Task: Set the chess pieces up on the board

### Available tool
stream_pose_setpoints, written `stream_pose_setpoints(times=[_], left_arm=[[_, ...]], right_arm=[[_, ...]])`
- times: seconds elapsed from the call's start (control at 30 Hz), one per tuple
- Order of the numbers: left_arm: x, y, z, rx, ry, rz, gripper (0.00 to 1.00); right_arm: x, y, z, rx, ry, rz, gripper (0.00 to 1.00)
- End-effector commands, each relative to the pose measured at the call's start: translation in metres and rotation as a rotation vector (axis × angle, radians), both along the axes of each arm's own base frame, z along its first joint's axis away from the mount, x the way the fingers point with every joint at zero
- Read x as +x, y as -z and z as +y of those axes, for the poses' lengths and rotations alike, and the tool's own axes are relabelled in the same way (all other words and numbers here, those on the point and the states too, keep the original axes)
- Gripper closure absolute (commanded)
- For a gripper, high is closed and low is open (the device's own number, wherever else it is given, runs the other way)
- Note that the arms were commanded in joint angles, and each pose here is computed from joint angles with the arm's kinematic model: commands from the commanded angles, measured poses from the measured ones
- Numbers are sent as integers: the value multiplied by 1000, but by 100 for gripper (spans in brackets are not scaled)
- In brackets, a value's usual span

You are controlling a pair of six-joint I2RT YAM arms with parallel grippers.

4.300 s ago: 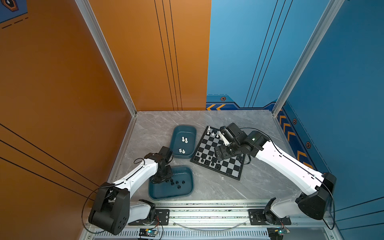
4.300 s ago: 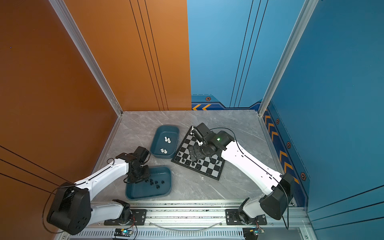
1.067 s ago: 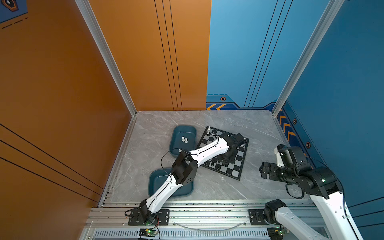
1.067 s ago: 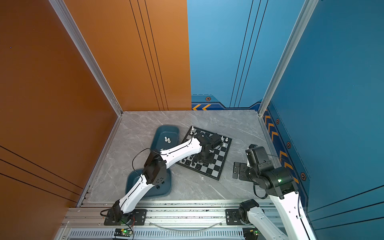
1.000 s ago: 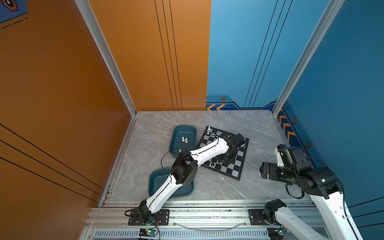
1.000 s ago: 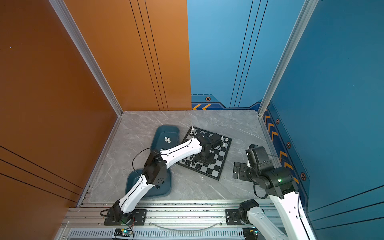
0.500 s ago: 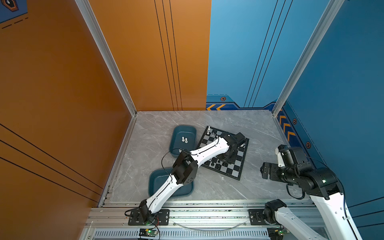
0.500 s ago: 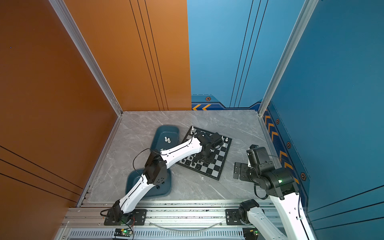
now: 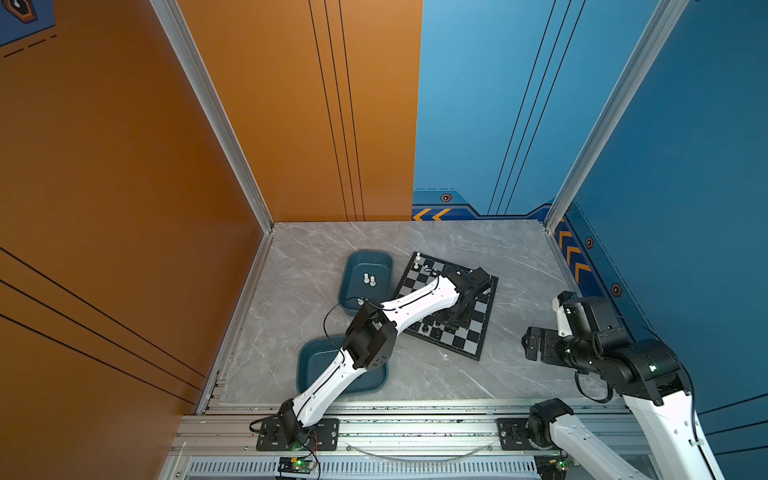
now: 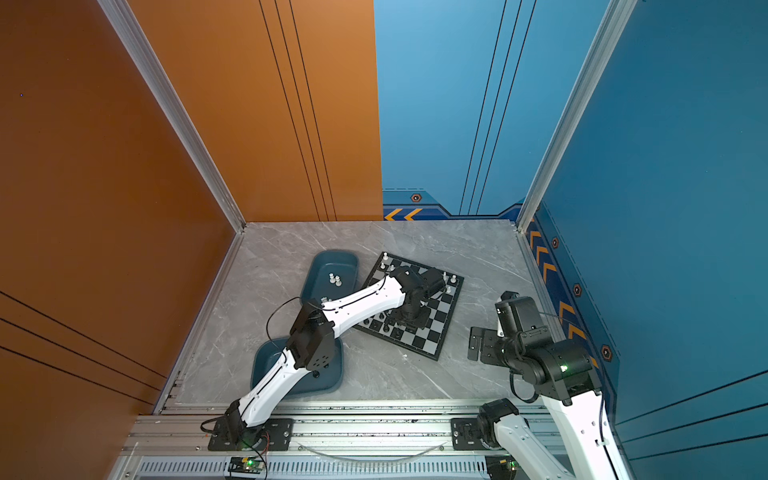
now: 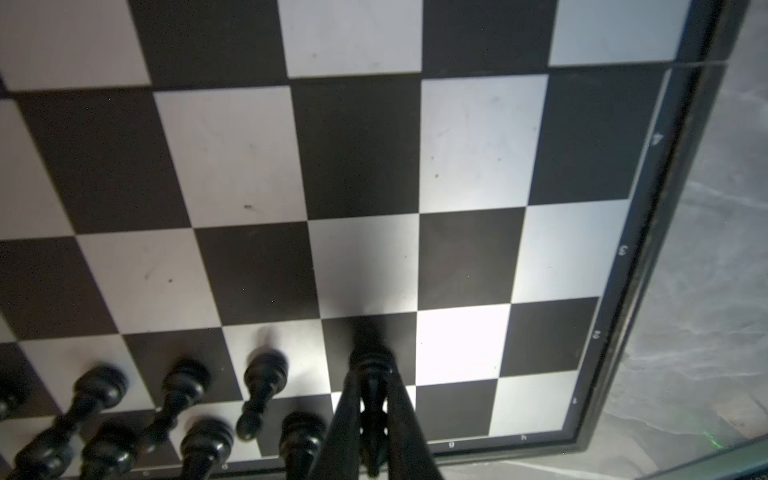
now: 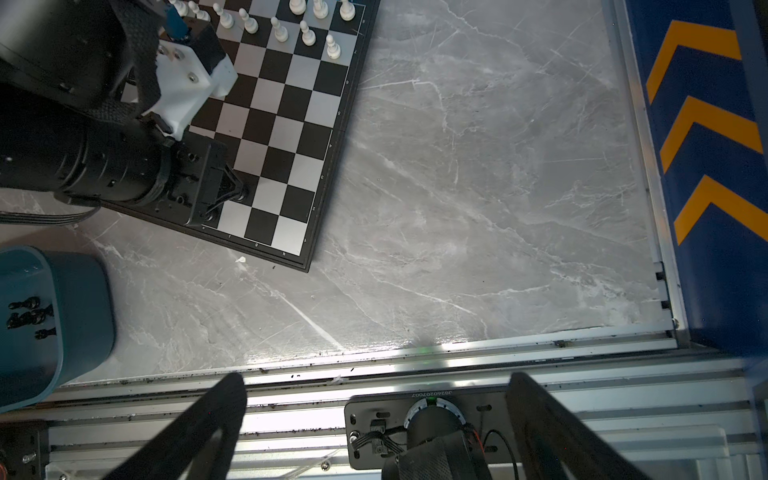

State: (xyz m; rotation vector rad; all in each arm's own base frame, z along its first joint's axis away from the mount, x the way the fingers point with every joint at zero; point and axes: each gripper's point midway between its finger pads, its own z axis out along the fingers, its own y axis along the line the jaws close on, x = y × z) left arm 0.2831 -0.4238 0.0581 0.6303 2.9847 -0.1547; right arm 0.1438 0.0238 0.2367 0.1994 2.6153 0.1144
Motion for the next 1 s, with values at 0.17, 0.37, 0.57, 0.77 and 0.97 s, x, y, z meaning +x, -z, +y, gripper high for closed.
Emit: stream_pose_setpoints(times=[0.17, 0.37, 0.57, 0.77, 0.97], left_arm=[[-29, -12, -10, -17, 63, 30, 97], [-58, -20, -18, -16, 114, 33, 96], [-74, -22, -24, -3, 139, 6, 93], [-68, -20, -29, 10, 145, -38, 93], [-50, -24, -14, 44, 117, -84, 93]], right_arm=[[-9, -7, -1, 9, 3, 7, 0], [-12, -8, -1, 16, -2, 8, 0], [-22, -3, -3, 12, -10, 17, 0], [-25, -6, -3, 16, -13, 8, 0], [-28, -13, -7, 2, -15, -3, 0]])
